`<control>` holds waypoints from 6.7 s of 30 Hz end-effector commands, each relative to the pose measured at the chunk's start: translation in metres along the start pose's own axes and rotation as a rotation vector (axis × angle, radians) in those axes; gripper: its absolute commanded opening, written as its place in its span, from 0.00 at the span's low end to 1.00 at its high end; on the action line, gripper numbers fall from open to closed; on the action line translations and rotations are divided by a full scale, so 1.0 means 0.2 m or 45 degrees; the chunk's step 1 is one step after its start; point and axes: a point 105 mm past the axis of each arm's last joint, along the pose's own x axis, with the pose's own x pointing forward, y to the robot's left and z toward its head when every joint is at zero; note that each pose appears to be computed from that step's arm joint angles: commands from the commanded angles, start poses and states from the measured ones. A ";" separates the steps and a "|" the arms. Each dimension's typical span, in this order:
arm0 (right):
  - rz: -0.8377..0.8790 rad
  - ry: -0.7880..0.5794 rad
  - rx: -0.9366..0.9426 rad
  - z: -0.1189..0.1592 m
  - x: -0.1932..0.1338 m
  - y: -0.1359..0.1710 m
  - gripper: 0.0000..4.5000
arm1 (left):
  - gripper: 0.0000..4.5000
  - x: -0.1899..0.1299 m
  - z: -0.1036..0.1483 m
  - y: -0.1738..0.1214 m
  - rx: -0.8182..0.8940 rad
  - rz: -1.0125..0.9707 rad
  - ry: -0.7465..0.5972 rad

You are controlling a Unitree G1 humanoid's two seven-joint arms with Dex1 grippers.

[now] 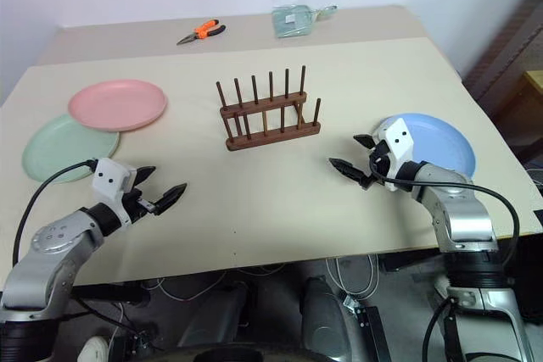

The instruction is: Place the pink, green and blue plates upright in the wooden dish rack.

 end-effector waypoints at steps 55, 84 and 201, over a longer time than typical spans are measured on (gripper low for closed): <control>-0.119 0.106 -0.154 -0.05 -0.24 0.12 0.94 | 1.00 0.52 0.04 -0.22 0.461 -0.775 0.101; -0.251 0.164 -0.354 -0.08 0.35 0.03 0.02 | 0.24 0.67 -0.01 -0.29 0.126 -0.175 0.034; -0.008 -0.495 0.117 0.60 0.05 0.03 0.00 | 0.95 0.27 0.46 -0.59 0.251 -0.662 -0.417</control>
